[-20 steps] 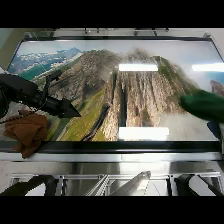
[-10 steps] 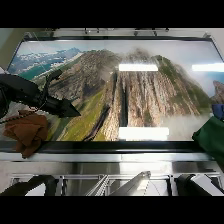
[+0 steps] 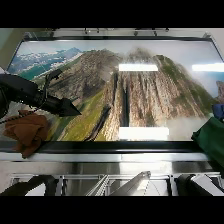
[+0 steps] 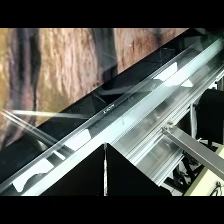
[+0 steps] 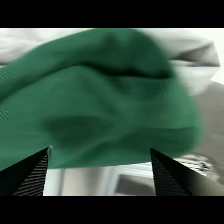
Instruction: Fold the shirts.
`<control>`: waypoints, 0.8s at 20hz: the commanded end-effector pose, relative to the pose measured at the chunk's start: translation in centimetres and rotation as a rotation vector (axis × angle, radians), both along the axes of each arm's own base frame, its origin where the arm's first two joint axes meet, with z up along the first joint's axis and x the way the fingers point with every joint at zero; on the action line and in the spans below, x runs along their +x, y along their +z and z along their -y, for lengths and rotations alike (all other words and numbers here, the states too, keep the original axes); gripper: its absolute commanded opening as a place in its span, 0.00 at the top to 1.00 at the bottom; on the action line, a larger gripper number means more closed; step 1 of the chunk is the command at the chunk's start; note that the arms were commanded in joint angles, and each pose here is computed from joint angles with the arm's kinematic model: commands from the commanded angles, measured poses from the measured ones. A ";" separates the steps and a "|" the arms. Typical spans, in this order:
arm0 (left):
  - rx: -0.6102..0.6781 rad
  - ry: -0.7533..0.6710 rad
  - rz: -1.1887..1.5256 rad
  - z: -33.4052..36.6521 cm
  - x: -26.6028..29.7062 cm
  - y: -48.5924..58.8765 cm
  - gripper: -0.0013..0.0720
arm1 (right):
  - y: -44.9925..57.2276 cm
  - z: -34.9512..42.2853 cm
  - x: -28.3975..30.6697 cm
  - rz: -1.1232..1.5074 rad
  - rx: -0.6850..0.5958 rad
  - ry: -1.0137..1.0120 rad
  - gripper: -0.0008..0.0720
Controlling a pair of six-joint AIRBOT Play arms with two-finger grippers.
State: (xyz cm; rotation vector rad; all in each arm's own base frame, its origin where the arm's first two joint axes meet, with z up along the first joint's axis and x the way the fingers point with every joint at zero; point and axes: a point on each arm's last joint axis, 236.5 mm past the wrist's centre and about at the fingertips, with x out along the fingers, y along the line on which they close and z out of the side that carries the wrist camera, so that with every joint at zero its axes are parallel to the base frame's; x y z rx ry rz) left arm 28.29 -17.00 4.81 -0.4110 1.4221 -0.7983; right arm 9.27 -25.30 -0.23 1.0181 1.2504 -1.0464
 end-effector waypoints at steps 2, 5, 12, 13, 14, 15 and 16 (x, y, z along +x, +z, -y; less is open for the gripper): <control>-0.040 0.018 0.011 0.7 0.5 0.7 0.96 | 0.9 -4.5 6.0 0.104 0.079 0.187 0.03; -0.109 0.037 0.041 2.0 1.4 2.4 0.96 | 2.2 -10.4 11.4 0.183 0.136 0.409 0.12; 0.030 0.205 0.289 0.8 9.7 5.5 0.96 | 7.9 -29.3 28.9 0.675 0.082 0.966 0.96; 0.072 0.212 0.289 0.3 10.5 5.1 0.96 | 7.5 -31.5 29.9 0.667 0.109 1.023 0.96; 0.106 0.218 0.289 0.0 11.1 4.6 0.96 | 6.9 -33.4 30.7 0.653 0.136 1.068 0.96; 0.133 0.227 0.292 -0.1 11.9 4.1 0.96 | 6.4 -34.8 31.4 0.642 0.154 1.102 0.96; 0.144 0.231 0.286 0.1 12.3 3.7 0.96 | 6.0 -36.1 31.9 0.635 0.170 1.130 0.96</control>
